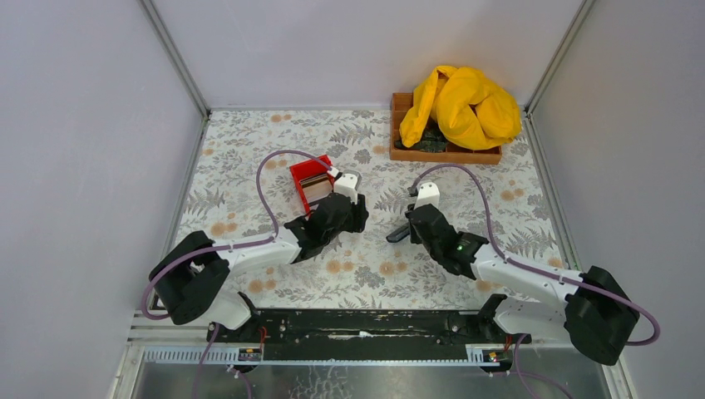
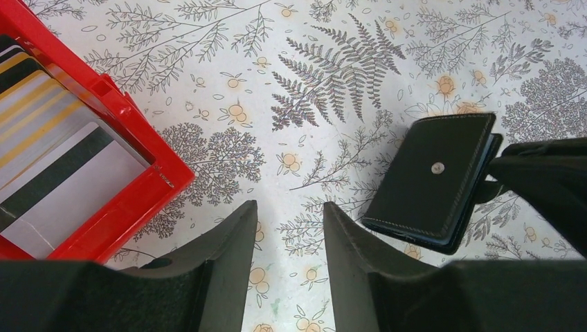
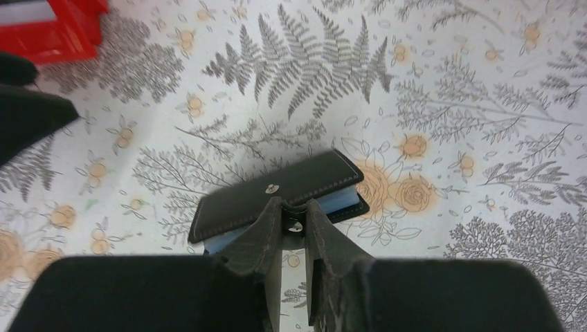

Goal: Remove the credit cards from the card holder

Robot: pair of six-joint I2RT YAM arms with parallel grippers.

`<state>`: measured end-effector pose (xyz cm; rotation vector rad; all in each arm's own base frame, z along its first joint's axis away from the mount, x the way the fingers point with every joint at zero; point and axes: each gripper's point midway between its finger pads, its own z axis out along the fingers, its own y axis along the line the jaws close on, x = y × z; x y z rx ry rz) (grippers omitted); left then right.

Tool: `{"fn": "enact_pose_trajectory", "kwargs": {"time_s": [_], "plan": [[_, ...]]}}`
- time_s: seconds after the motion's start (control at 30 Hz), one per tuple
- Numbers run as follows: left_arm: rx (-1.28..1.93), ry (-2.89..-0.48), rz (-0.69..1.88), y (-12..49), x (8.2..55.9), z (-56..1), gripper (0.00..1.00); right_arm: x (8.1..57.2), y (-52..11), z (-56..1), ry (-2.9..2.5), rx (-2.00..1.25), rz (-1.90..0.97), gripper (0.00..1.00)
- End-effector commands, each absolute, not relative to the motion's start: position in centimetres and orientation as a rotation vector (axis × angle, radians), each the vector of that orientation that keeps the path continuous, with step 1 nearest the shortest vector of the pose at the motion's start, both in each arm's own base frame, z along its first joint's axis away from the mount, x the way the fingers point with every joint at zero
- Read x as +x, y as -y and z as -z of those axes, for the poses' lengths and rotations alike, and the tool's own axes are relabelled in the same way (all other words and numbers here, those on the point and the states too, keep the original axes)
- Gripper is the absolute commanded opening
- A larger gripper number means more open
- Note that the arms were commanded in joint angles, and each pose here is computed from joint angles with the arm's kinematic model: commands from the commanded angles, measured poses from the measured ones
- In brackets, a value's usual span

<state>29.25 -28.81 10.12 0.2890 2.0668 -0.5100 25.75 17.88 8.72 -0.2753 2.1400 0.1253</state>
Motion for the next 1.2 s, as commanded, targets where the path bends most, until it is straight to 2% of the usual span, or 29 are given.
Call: {"fn": "enact_pose_trajectory", "kwargs": {"time_s": [0.0,0.3,0.83,1.0,1.17], "plan": [[0.28,-2.001,0.553,29.9,30.2,-12.0,0.48,26.9,-18.1,-12.3,-2.075,-0.238,-0.115,0.0],[0.28,-1.998,0.567,30.0,30.1,-12.2,0.48,26.3,-16.8,-12.4,-2.087,-0.193,-0.09,0.0],[0.279,-1.99,0.573,29.9,29.9,-12.6,0.48,23.6,-15.5,-8.2,-2.205,-0.138,-0.113,0.0],[0.278,-1.983,0.569,29.8,30.0,-12.8,0.48,24.3,-15.7,-9.7,-2.188,-0.146,-0.089,0.0],[0.28,-1.981,0.57,29.8,29.9,-12.9,0.48,25.9,-17.0,-13.5,-2.125,-0.183,-0.103,0.0]]}}
